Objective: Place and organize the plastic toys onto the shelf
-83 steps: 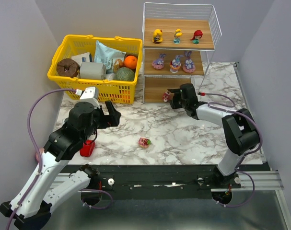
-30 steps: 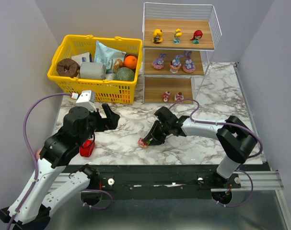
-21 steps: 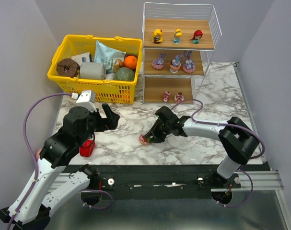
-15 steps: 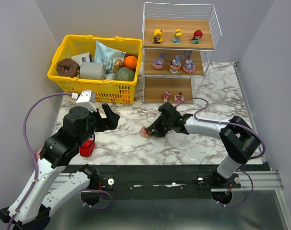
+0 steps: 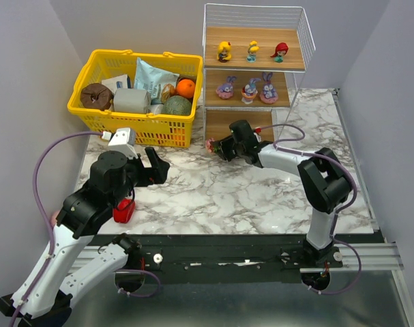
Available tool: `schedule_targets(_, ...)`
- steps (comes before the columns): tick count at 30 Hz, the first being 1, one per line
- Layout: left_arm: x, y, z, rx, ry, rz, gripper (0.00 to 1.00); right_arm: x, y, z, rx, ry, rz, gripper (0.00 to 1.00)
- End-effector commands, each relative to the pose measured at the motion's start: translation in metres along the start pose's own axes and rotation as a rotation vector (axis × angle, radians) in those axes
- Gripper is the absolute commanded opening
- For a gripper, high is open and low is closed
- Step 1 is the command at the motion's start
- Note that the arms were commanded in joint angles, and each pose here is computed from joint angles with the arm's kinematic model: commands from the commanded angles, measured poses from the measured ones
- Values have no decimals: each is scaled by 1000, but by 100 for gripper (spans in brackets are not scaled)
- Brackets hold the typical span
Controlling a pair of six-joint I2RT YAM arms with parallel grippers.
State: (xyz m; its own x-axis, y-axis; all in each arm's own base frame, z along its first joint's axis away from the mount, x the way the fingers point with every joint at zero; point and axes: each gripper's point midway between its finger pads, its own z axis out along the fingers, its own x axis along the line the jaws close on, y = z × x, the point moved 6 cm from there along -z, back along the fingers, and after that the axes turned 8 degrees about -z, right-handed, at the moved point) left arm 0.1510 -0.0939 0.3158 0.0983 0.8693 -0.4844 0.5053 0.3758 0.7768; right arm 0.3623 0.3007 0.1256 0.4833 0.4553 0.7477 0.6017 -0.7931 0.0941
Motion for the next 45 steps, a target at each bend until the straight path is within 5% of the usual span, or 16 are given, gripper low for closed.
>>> schedule_targets(1,0,10,-6,-36,18,9,99,22,20,10,-115,59,63,26)
schedule_targets(36,4,8,1,-21,57,32,99,7,34,48,-212,-92,222,30)
schedule_targets(45,4,8,2,-18,61,32,99,4,37,49,-239,-86,263,37)
